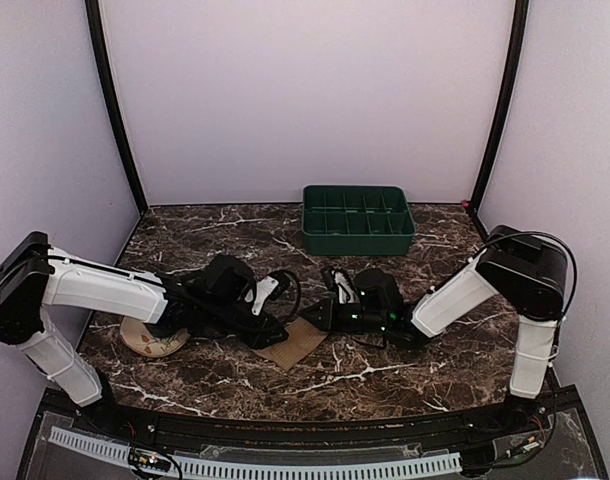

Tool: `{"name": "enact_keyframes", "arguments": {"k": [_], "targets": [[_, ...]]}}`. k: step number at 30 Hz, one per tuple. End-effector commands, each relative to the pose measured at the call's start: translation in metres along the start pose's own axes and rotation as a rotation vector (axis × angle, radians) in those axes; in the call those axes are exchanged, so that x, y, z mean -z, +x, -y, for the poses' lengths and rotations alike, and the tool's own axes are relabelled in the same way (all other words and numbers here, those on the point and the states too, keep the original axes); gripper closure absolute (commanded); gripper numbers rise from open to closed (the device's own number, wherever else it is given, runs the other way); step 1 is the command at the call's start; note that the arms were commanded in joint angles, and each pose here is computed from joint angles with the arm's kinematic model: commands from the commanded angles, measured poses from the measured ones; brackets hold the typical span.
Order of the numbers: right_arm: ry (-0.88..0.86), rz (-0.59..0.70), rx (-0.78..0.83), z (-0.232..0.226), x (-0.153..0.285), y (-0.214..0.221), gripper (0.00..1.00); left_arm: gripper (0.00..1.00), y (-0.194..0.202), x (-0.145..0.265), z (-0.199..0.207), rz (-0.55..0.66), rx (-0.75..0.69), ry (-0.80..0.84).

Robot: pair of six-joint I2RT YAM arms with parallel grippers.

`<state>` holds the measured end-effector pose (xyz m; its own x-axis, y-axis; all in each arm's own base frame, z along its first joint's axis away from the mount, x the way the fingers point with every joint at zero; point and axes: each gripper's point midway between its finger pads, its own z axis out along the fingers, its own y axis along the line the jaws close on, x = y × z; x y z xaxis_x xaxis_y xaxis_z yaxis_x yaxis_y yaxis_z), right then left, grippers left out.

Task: Roll the socks
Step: Smooth out the sock at the center of the board.

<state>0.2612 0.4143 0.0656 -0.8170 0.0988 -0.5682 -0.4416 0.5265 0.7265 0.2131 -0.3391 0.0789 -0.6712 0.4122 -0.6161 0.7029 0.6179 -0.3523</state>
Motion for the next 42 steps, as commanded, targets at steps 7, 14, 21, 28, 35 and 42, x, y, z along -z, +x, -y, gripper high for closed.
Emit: {"name": "enact_keyframes", "arguments": {"k": [7, 14, 21, 28, 35, 42], "targets": [[0.036, -0.024, -0.037, 0.024, -0.013, 0.003, 0.91, 0.79, 0.025, -0.022, -0.018, -0.133, 0.013, -0.1], [0.141, -0.047, -0.026, 0.047, -0.015, 0.004, 0.92, 0.84, 0.04, -0.024, -0.031, -0.186, 0.051, -0.165], [0.229, -0.064, 0.012, 0.067, -0.016, 0.0, 0.92, 0.86, 0.053, -0.022, -0.034, -0.204, 0.091, -0.171], [0.297, -0.096, 0.052, 0.084, -0.021, 0.002, 0.92, 0.86, 0.055, -0.015, -0.031, -0.183, 0.116, -0.158], [0.363, -0.088, 0.202, 0.08, -0.024, -0.023, 0.91, 0.87, 0.054, -0.013, -0.025, -0.171, 0.166, -0.126], [0.381, -0.032, 0.423, 0.041, -0.002, -0.07, 0.74, 0.88, 0.042, -0.016, -0.014, -0.141, 0.231, -0.073]]}}
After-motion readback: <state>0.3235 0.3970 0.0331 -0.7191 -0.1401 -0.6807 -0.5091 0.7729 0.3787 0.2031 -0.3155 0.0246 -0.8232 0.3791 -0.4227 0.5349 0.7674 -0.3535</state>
